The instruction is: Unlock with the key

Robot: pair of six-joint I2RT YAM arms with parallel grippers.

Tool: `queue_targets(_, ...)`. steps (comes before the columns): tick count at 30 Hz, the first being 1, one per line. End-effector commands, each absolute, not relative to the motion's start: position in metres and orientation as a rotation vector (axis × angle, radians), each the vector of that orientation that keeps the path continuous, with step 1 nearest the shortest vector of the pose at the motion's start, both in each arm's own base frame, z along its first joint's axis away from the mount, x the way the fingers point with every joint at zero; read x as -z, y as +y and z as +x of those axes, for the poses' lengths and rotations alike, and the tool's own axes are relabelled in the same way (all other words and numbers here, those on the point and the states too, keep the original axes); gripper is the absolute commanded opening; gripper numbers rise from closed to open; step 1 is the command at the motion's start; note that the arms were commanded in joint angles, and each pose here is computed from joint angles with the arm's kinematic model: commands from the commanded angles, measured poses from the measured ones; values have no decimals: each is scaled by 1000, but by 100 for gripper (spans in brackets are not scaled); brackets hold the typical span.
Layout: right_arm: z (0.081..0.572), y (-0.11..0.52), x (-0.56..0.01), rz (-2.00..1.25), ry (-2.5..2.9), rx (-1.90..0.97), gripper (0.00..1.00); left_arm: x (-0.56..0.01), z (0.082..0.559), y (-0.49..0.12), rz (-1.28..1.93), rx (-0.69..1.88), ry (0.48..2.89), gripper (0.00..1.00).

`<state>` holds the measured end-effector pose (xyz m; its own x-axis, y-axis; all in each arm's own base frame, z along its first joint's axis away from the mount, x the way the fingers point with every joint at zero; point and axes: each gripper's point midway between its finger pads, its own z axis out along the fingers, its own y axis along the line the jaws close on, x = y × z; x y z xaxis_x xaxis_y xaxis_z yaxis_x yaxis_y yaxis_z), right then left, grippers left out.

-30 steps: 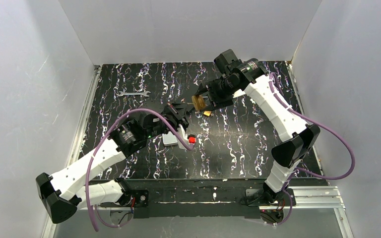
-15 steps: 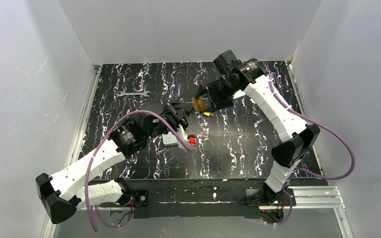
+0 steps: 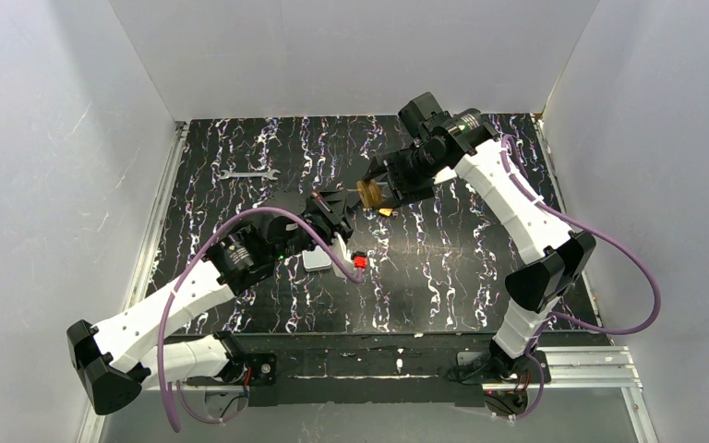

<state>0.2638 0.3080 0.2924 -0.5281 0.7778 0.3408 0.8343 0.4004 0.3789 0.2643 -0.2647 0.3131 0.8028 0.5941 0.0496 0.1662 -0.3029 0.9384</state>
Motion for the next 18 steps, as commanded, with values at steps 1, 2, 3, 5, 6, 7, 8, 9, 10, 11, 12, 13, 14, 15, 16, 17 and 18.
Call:
queue_targets(1, 264, 317, -315, -1422, -2511, 915, 1, -324, 260, -271, 1831, -474, 547, 0)
queue_targets(2, 264, 317, -314, -1425, -2508, 910, 1, -325, 260, -270, 1829, -476, 546, 0)
queue_targets(3, 264, 317, -315, -1424, -2509, 915, 1, -326, 260, -270, 1829, -478, 545, 0)
queue_targets(5, 266, 318, -314, -1433, -2506, 920, 1, -325, 260, -270, 1831, -480, 544, 0)
queue_targets(6, 266, 318, -314, -1436, -2504, 921, 1, -324, 259, -270, 1836, -480, 544, 0)
queue_targets(7, 267, 318, -314, -1438, -2503, 919, 1, -323, 259, -270, 1837, -480, 544, 0)
queue_targets(8, 267, 318, -313, -1439, -2502, 913, 1, -324, 258, -269, 1836, -482, 543, 0)
queue_targets(9, 267, 318, -312, -1439, -2503, 910, 1, -324, 257, -269, 1838, -484, 541, 0)
queue_targets(10, 267, 318, -312, -1441, -2503, 910, 1, -325, 256, -270, 1840, -483, 536, 0)
queue_targets(11, 268, 318, -311, -1443, -2504, 907, 1, -325, 255, -270, 1839, -483, 534, 0)
queue_targets(12, 268, 318, -311, -1444, -2504, 905, 1, -326, 255, -270, 1840, -483, 532, 0)
queue_targets(13, 268, 318, -310, -1445, -2505, 904, 1, -325, 254, -270, 1844, -483, 531, 0)
queue_targets(14, 268, 318, -309, -1446, -2505, 899, 1, -325, 254, -269, 1843, -483, 531, 0)
queue_targets(15, 268, 318, -308, -1448, -2505, 898, 1, -325, 254, -269, 1846, -484, 529, 0)
queue_targets(16, 268, 317, -306, -1450, -2506, 890, 1, -325, 256, -266, 1848, -505, 543, 0)
queue_targets(17, 268, 317, -305, -1451, -2505, 889, 1, -326, 256, -264, 1847, -517, 549, 0)
queue_targets(18, 267, 317, -304, -1451, -2503, 886, 1, -326, 256, -263, 1847, -518, 551, 0)
